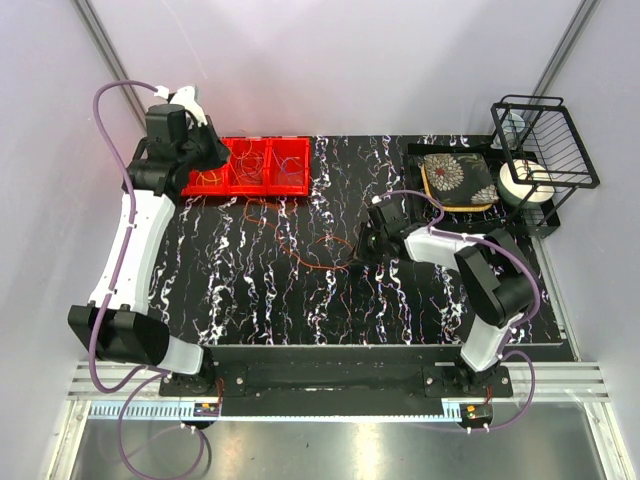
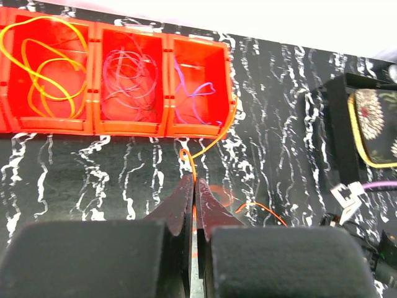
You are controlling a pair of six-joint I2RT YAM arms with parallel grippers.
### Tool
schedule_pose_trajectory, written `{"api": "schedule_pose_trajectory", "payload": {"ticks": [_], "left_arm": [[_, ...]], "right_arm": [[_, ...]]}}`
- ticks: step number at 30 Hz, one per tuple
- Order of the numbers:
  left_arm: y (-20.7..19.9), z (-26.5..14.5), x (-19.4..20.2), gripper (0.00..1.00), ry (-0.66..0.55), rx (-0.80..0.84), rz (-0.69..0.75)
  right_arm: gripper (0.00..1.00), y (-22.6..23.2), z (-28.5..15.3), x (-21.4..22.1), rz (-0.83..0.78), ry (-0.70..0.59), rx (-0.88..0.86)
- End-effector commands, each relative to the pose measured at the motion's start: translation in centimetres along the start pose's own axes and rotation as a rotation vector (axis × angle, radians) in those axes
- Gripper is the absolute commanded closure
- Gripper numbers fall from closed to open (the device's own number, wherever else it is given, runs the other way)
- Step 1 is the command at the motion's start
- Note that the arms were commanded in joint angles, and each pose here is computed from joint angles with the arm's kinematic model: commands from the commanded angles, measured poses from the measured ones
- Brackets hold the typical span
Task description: Untangle the cables
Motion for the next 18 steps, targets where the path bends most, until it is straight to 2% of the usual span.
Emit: {"api": "schedule_pose_trajectory", "payload": {"ticks": [1, 8, 12, 18], "left_arm": [[-1.6, -0.3, -0.2, 1.0, -0.01, 0.103, -0.015], [-4.3, 0.8, 2.0, 1.0, 0.083, 0.297, -0.076], [-5.0, 2.0, 2.0, 1.0, 0.083, 0.306, -0.1], [-5.5, 4.1, 0.7, 1.0, 0.058, 0.307, -0.125]], "right_arm": [[1.0, 3.9, -2.6, -3.6, -0.055, -0.091, -0.092], [1.0, 9.1, -6.0, -8.6, -0.105, -0.185, -0.183], [1.0, 13.1, -8.6, -12.7, -0.13, -0.281, -0.26], [1.0, 16.8, -9.8, -17.4, -0.167, -0.363, -0.306]]}}
Point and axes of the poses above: each gripper's point midway between its finger pads, its own z axis out along the fingers, its own y axis along the line the jaws close on, x = y × z, the point moved 2 cm from there along -z, back along the fingers, and after that the axes turned 7 degrees about -z, right-handed, at the moved point
